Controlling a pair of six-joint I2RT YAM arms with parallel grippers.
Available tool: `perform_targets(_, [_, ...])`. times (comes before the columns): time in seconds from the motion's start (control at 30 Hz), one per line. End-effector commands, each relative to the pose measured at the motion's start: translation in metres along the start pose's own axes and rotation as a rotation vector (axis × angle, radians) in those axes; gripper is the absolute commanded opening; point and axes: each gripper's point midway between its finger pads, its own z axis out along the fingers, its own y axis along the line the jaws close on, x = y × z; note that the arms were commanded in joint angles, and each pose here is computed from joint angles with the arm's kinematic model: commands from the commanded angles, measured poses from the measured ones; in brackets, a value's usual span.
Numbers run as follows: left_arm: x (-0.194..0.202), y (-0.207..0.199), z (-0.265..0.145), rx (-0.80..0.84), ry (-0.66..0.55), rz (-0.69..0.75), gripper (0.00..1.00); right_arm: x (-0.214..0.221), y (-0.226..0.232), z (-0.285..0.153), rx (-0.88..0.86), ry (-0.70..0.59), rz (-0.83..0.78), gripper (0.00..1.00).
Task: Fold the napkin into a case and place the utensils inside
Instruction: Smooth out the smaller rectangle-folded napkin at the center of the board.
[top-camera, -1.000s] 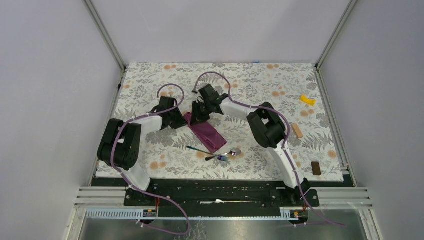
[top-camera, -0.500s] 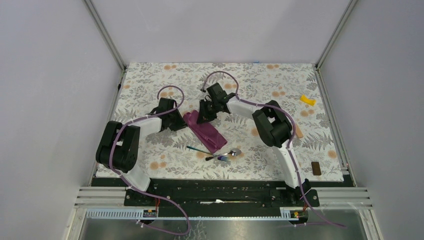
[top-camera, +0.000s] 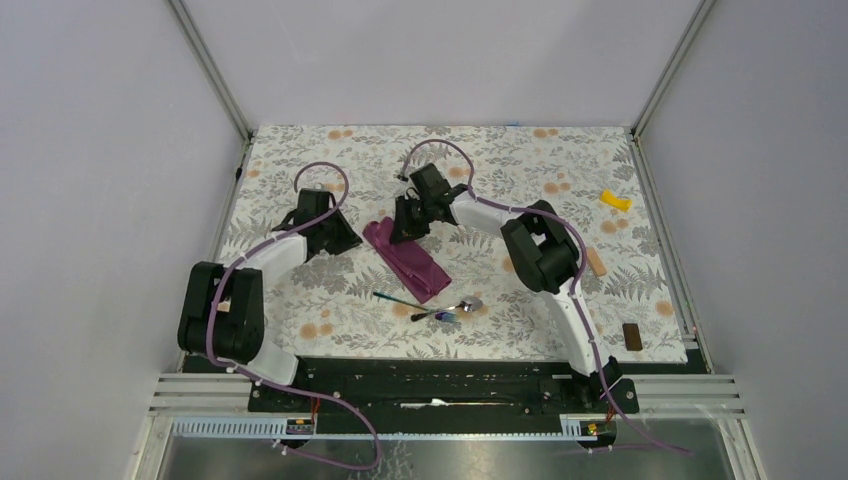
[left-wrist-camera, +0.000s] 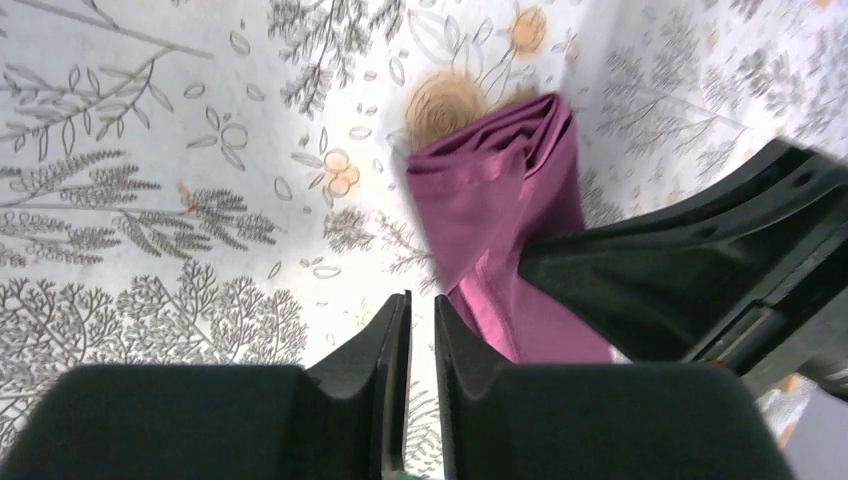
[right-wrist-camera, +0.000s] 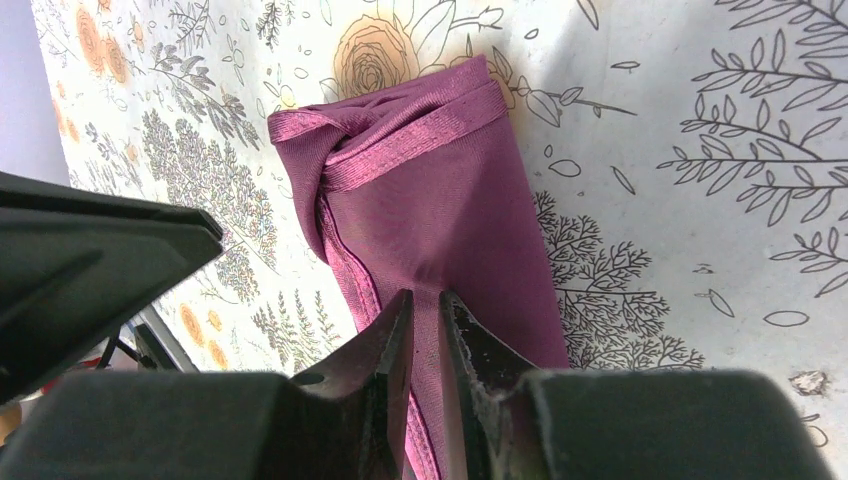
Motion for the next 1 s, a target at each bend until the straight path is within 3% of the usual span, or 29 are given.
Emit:
perform_targets(0.0, [-0.032, -0.036, -0.001, 0.124, -0.046, -0.007, 0.15, -0.002, -0.01, 0.005, 0.043, -0.003, -0.02, 0.23])
perform_targets(0.2, [-0.046, -0.052, 0.019, 0.185, -0.063, -0.023, 0.09, -0.003, -0.008, 0.005, 0.031, 0.001, -0.032, 0.22])
perform_targets(0.73, [-0.038, -0.05, 0.06, 0.19, -0.024, -0.063, 0.09, 0.0, -0.002, 0.006, 0.024, 0.027, -0.097, 0.23])
perform_targets(0.8, [-0.029, -0.039, 0.066, 0.146, 0.005, -0.078, 0.08, -0.003, 0.004, 0.002, 0.026, 0.022, -0.134, 0.27])
perform_targets(0.97, [-0.012, -0.019, 0.07, 0.092, 0.042, -0.086, 0.05, -0.015, 0.025, -0.025, 0.037, -0.025, -0.259, 0.54])
